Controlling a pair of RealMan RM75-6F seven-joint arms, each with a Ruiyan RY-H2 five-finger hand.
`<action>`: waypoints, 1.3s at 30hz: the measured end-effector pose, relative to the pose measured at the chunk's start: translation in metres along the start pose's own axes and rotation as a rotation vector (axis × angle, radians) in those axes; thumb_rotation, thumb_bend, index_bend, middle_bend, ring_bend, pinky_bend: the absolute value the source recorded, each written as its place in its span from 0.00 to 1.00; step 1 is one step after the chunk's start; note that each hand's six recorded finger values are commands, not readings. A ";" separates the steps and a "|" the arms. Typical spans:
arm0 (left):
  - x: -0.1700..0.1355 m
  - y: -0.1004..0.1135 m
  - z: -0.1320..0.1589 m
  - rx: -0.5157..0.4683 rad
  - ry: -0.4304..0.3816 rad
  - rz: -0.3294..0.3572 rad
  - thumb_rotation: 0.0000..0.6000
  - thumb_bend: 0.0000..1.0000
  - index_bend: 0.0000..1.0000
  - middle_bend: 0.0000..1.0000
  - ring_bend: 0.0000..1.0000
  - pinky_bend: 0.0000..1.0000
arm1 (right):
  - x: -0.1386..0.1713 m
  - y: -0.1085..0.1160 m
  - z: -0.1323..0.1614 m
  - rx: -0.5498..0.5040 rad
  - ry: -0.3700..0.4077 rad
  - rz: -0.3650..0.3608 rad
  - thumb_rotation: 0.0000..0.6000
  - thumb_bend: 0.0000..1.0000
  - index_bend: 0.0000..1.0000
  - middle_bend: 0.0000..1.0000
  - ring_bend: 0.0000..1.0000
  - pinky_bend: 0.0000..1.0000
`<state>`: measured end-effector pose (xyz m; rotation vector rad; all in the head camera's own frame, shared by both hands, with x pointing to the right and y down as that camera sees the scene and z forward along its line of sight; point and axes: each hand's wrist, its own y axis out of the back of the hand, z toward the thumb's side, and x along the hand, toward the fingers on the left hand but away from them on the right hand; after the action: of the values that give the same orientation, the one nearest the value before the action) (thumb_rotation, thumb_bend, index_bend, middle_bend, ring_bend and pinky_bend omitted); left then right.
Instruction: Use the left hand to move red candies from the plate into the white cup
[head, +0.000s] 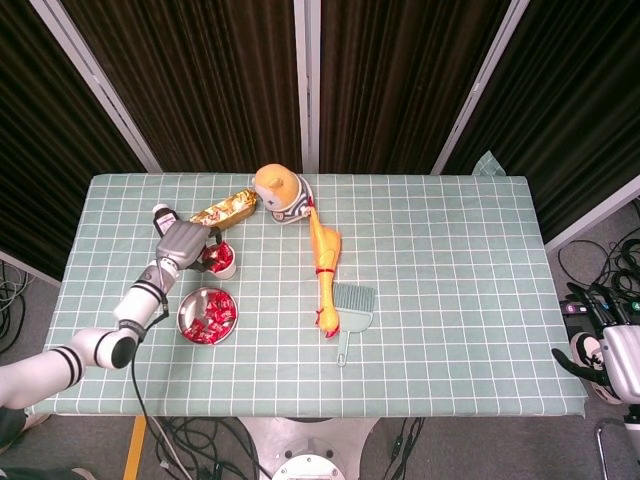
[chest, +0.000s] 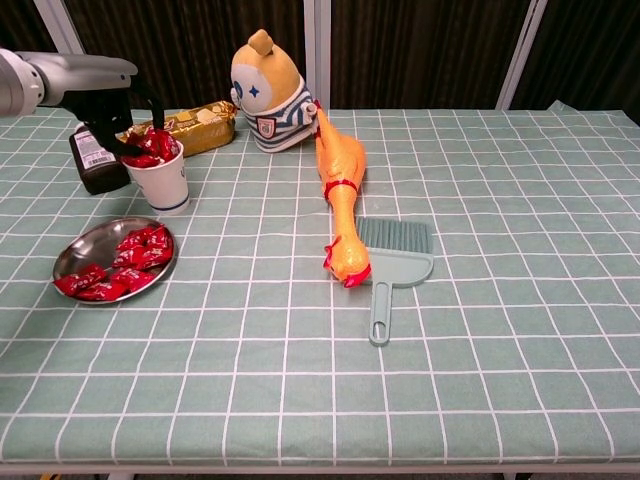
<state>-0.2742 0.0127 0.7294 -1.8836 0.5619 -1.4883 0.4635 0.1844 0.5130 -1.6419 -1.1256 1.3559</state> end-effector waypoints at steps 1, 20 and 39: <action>-0.001 0.000 0.000 -0.002 0.000 0.001 1.00 0.34 0.40 0.99 0.95 1.00 | 0.000 0.000 0.000 -0.001 0.000 0.000 1.00 0.10 0.11 0.25 0.08 0.37; -0.045 0.026 -0.034 -0.138 0.066 0.115 1.00 0.33 0.34 0.93 0.89 1.00 | 0.002 0.003 -0.001 -0.001 0.001 -0.006 1.00 0.10 0.11 0.25 0.08 0.37; -0.217 -0.022 -0.127 -0.105 0.342 0.385 1.00 0.21 0.32 0.33 0.25 0.36 | -0.001 -0.016 -0.008 -0.007 0.014 0.019 1.00 0.16 0.09 0.13 0.00 0.13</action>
<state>-0.4544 0.1479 0.6147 -1.4887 1.1117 -1.5440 0.4689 0.1896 0.5291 -1.6685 -1.1106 1.3523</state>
